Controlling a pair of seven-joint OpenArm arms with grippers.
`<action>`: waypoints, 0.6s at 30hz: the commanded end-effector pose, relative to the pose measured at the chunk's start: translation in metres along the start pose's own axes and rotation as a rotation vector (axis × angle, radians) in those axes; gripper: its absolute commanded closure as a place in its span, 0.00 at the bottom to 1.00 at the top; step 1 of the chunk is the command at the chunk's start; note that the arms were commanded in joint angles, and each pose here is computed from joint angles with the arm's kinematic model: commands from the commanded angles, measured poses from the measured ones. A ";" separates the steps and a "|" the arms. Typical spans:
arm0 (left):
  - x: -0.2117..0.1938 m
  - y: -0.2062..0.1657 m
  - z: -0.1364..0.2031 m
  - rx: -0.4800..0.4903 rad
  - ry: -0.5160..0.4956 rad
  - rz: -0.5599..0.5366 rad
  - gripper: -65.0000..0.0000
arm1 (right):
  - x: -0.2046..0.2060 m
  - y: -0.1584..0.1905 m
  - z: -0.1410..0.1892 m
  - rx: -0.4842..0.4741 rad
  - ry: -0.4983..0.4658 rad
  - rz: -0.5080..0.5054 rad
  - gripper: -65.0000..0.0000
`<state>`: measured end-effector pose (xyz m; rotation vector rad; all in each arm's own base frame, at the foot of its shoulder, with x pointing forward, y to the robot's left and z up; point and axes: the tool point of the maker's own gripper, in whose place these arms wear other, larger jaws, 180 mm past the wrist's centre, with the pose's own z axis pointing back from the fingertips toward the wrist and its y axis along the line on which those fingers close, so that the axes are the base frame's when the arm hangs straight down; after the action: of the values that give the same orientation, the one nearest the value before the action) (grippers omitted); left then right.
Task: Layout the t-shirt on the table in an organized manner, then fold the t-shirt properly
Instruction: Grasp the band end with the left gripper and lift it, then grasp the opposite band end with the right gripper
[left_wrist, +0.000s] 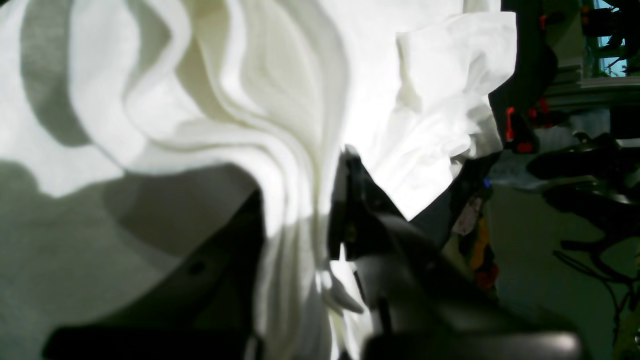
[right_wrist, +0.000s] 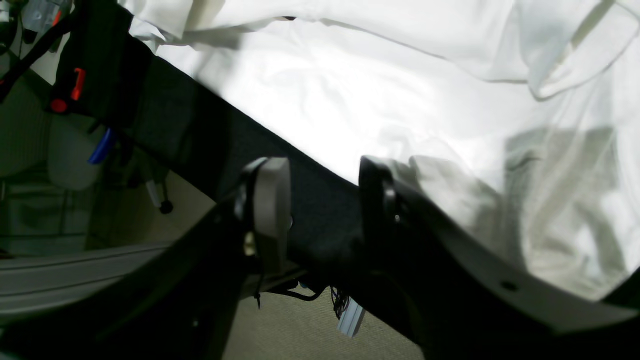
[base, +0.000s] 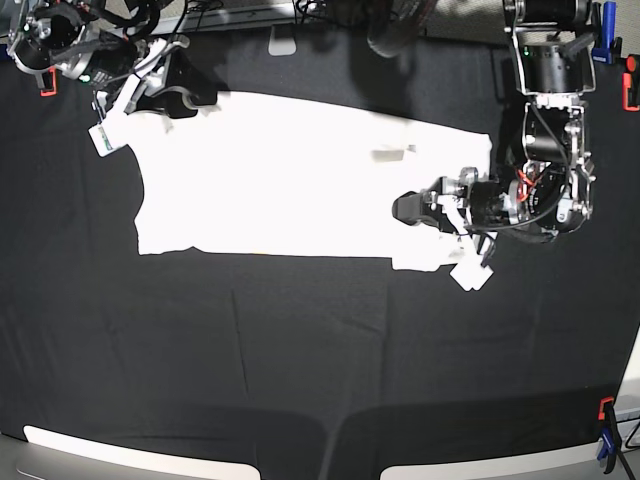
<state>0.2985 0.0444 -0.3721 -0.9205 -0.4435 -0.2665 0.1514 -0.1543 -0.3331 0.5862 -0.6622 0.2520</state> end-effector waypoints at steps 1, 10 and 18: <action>0.019 -0.012 0.005 -0.044 -0.054 -0.033 0.83 | 0.012 0.004 0.003 0.015 -0.048 0.019 0.57; 0.052 -0.066 0.021 -0.353 -0.246 -0.010 0.41 | 0.034 0.004 0.005 0.016 -0.166 0.018 0.46; 0.056 -0.071 0.024 -0.385 -0.271 -0.031 0.41 | 0.067 -0.038 0.018 -0.165 -0.199 0.122 0.46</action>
<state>0.3050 0.0198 -0.3000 -1.3108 -0.6193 -0.2379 0.2050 -0.1932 -0.3063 0.4150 -0.8641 0.2331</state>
